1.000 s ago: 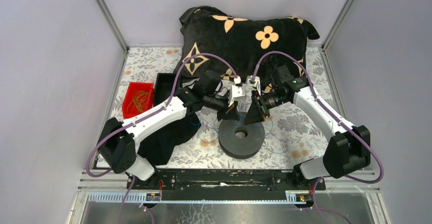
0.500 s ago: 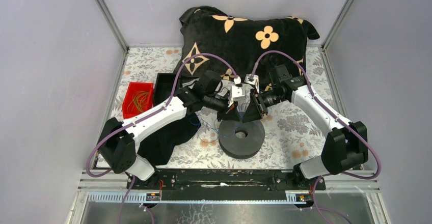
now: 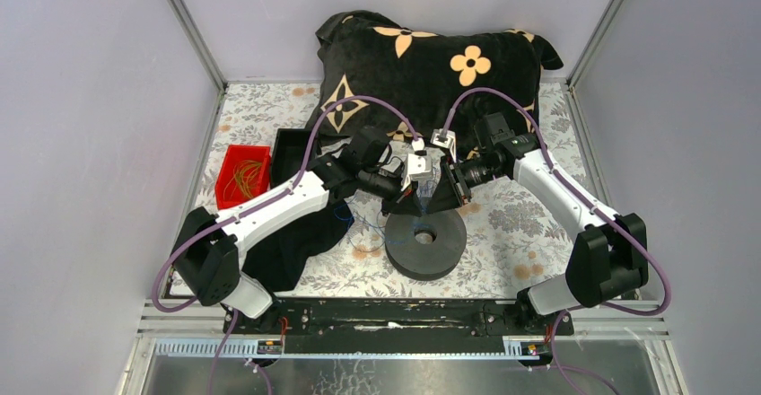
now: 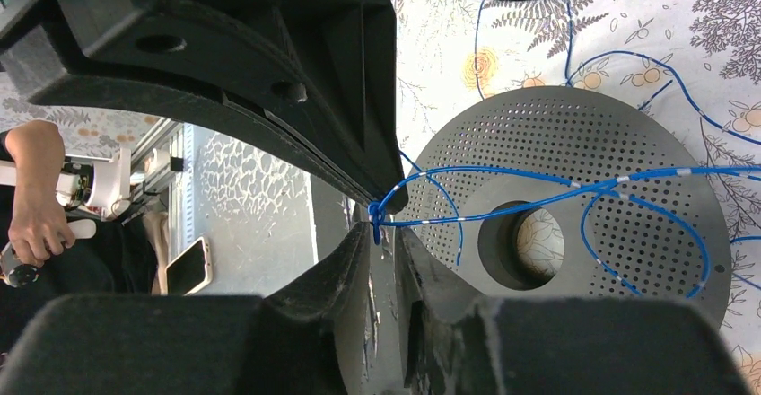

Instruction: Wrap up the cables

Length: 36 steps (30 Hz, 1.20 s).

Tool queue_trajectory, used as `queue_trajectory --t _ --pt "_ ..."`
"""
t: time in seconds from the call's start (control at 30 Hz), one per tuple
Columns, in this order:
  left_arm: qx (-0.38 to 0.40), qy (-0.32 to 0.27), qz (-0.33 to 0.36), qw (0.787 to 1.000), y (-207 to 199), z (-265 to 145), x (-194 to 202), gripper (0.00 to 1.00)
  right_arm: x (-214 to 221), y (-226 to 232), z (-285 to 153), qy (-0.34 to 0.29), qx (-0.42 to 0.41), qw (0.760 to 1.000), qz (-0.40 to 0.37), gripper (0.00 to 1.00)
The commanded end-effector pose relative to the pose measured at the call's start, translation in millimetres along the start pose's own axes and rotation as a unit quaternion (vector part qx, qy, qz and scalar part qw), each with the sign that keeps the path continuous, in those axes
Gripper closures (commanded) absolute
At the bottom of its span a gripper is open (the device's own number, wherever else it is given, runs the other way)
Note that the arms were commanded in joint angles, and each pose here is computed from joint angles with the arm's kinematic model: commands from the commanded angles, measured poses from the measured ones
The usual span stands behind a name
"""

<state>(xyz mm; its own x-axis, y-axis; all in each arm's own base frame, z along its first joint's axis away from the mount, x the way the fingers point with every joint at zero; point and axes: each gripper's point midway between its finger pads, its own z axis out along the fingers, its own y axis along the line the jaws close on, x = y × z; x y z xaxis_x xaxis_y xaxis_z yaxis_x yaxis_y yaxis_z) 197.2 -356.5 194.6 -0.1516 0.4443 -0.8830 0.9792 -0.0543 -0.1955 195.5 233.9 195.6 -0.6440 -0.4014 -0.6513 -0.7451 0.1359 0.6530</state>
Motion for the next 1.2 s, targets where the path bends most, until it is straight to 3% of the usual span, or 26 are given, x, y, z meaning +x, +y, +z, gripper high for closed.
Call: queue_trajectory --t 0.0,0.47,0.67,0.97,1.17 --pt "0.005 -0.018 0.030 0.999 -1.6 1.1 -8.5 1.00 -16.0 7.9 -2.7 -0.015 -0.016 1.000 -0.020 0.79" --pt "0.005 -0.018 0.029 0.999 -0.2 2.1 -8.7 1.00 -17.4 -1.1 -2.7 -0.017 0.009 1.000 -0.023 0.99" --pt "0.003 -0.019 0.033 0.999 0.0 1.5 -11.1 0.98 -18.7 -0.8 -6.4 -0.019 0.025 0.998 -0.050 1.00" --pt "0.037 -0.028 0.075 0.996 -15.7 -8.7 -16.6 0.60 3.4 -2.3 -13.4 0.031 0.038 0.993 -0.110 1.00" --pt "0.053 -0.030 0.088 0.994 -18.5 -13.2 -24.7 0.52 5.5 7.5 -11.4 0.023 0.010 0.993 -0.118 1.00"
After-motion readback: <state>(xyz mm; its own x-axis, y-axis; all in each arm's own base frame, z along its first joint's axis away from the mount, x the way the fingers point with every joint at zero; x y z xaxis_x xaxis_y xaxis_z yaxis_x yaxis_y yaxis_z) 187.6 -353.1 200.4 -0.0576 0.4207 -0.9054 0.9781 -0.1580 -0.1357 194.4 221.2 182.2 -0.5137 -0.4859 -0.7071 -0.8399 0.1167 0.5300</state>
